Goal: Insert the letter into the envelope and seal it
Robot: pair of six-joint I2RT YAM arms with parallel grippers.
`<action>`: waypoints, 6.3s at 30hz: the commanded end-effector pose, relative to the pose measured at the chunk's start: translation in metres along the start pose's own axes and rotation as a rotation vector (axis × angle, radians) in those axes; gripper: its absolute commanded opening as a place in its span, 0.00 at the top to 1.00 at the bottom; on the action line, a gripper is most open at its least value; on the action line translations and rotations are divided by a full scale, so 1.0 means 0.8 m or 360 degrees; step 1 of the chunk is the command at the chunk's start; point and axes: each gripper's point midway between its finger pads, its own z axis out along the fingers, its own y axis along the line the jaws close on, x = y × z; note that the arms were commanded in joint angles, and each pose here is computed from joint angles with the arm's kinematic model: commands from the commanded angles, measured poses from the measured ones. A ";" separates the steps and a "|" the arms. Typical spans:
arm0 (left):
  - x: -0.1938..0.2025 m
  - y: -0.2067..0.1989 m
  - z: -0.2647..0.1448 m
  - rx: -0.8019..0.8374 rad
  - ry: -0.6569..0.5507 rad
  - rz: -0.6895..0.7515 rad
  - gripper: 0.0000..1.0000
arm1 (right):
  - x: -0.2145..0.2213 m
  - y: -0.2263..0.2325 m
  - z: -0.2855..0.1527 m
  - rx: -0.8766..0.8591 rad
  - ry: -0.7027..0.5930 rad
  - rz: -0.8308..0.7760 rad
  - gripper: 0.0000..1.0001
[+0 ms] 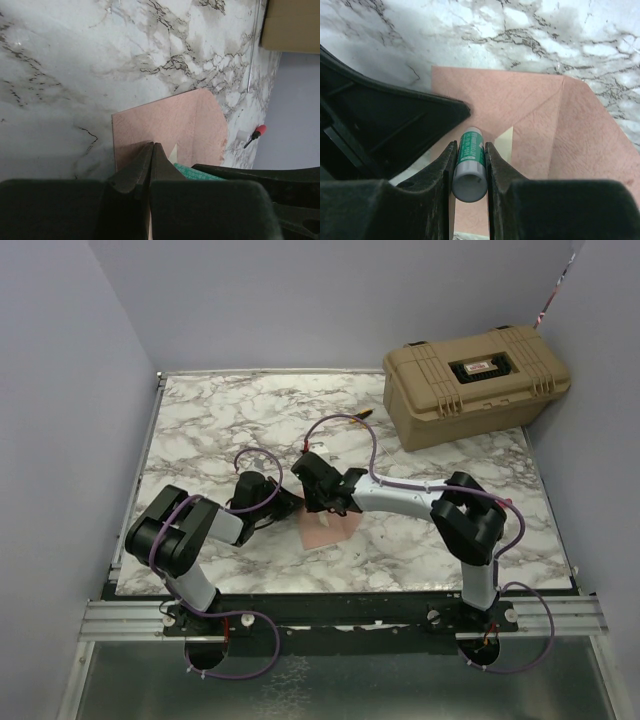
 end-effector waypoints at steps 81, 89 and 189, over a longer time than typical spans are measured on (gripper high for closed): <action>0.042 0.124 -0.027 -0.0579 0.0095 -0.0040 1.00 | 0.078 -0.050 0.007 0.0111 0.0217 -0.0059 0.99; 0.042 0.123 -0.028 -0.0576 0.0092 -0.0042 1.00 | 0.051 -0.066 0.008 0.0243 0.0160 -0.0059 0.99; -0.038 -0.047 -0.079 -0.0121 -0.0120 0.0465 0.66 | -0.020 -0.302 -0.120 -0.0266 -0.0246 0.1159 0.71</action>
